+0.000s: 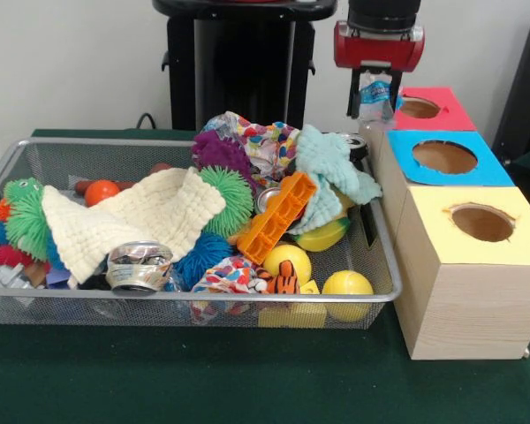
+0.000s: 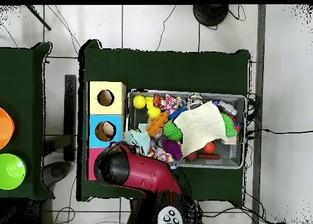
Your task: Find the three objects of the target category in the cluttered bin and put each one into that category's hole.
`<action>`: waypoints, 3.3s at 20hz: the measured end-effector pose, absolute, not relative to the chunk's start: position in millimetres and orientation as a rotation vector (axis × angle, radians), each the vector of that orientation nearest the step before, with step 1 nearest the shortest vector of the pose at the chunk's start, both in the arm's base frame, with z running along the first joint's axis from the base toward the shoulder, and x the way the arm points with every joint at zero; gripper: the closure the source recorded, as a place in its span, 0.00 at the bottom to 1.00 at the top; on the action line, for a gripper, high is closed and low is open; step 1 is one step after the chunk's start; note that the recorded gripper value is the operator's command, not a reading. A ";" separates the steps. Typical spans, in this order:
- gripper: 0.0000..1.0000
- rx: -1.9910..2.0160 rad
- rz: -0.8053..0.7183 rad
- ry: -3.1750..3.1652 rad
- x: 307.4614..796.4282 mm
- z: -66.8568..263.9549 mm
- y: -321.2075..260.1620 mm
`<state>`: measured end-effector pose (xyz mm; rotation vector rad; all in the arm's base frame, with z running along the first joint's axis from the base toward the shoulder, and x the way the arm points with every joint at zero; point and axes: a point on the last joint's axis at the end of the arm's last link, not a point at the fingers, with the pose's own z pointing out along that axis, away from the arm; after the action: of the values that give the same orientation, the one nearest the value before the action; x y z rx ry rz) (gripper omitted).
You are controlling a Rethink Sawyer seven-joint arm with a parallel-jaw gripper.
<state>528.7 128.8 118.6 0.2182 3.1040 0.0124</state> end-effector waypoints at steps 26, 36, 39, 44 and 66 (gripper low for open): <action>1.00 0.098 -0.025 2.976 539.3 114.0 163.2; 1.00 0.004 -0.039 2.892 532.6 93.5 209.8; 1.00 0.004 -0.037 2.881 532.4 89.2 219.3; 1.00 0.016 -0.048 2.845 536.7 84.1 218.5; 0.00 0.047 -0.037 2.762 551.7 64.8 211.9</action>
<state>551.7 211.9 64.8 0.0470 2.7623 -0.0375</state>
